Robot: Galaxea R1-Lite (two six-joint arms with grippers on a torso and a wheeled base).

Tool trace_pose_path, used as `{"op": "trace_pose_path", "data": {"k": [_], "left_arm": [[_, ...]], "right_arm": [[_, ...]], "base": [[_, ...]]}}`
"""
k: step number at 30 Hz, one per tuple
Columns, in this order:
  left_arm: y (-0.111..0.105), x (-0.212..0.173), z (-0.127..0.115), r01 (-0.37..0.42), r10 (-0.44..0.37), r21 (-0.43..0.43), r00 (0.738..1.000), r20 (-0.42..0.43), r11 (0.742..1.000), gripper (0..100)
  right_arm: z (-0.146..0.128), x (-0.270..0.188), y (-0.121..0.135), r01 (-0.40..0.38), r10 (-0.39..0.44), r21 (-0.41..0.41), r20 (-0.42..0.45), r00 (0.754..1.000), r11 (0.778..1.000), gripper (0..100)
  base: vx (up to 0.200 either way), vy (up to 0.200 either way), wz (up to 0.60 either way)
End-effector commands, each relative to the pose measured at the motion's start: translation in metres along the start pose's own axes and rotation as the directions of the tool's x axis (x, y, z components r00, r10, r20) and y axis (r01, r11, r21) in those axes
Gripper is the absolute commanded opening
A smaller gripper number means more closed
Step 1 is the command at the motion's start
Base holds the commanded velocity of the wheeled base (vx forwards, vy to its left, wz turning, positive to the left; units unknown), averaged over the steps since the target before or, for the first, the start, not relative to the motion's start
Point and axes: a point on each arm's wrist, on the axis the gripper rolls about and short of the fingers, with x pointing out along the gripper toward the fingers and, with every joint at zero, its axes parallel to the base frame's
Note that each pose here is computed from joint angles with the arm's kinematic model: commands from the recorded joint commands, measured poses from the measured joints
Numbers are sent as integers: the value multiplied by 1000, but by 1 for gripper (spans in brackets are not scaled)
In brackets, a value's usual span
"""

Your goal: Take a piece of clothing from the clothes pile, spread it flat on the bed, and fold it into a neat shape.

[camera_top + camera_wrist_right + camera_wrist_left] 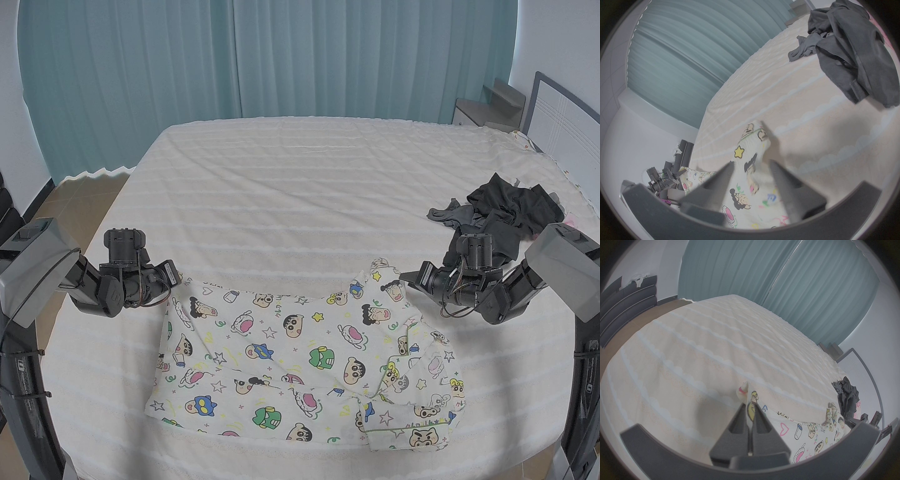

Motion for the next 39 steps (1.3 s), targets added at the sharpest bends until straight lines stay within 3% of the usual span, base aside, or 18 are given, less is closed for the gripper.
{"op": "trace_pose_path", "data": {"k": [1,16,19,20,27,39], "left_arm": [[-1,0,0,2,-2,1,1000,-1,1000,0],[1,2,-3,0,0,-3,1000,-8,1000,0],[1,3,-4,-3,3,-4,1000,-11,1000,0],[1,3,-4,-3,3,-4,1000,-10,1000,0],[3,2,-6,-7,7,-4,1000,-20,1000,0],[-1,-15,-1,-5,5,3,1000,-5,1000,0]], "right_arm": [[-12,12,-8,9,-9,-21,-29,1000,1000,100],[-36,31,4,-22,14,-84,-94,995,996,100],[-46,36,6,-10,-3,-85,-145,989,996,100],[-46,37,7,-6,-7,-88,-150,989,996,0],[-45,38,2,5,-19,-103,-138,990,995,0],[-32,4,-7,-45,43,-102,-23,999,994,0]], "base": [[0,0,0],[0,0,0],[0,0,0],[0,0,0],[0,0,0],[0,0,0]]}}
